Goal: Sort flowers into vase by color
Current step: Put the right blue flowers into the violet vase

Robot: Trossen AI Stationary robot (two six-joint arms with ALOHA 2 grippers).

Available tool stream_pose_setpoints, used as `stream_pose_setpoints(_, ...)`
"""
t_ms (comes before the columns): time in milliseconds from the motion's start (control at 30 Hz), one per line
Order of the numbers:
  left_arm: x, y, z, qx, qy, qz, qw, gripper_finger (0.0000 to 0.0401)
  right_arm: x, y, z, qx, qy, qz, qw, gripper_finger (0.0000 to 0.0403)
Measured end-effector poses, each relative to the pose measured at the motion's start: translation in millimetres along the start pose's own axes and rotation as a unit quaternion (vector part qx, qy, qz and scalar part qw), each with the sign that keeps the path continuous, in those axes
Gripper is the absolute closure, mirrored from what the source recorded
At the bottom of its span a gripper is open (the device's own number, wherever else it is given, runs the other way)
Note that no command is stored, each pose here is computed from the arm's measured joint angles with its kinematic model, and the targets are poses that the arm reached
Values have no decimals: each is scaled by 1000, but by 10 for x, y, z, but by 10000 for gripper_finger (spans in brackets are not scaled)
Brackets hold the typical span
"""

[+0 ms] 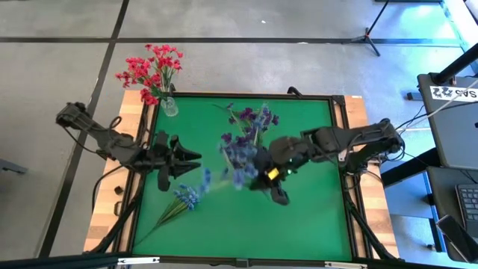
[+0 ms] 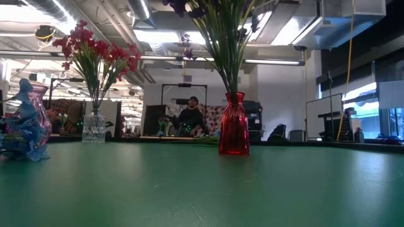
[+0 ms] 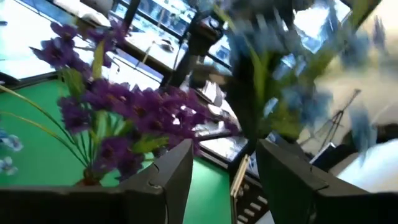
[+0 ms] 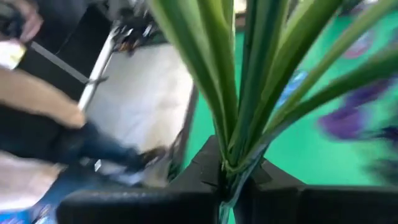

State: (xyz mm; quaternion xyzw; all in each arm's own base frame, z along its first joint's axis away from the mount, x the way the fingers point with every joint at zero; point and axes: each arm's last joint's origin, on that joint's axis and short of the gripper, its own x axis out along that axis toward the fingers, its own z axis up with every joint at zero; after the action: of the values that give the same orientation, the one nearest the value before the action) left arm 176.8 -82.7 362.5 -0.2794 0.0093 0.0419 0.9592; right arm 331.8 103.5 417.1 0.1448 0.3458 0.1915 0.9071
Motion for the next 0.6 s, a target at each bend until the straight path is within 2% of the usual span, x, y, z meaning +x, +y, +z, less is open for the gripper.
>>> stream_pose_setpoints(167,80,33,30,-33,-7,-3,999,222,221,153,-124,40,51,28,998,397)
stream_pose_setpoints(433,322,-22,-253,-22,56,-11,998,220,356,319,-303,115,118,32,986,395)
stream_pose_setpoints(600,315,-69,-313,-11,66,-18,998,220,367,554,-417,99,117,13,988,396)
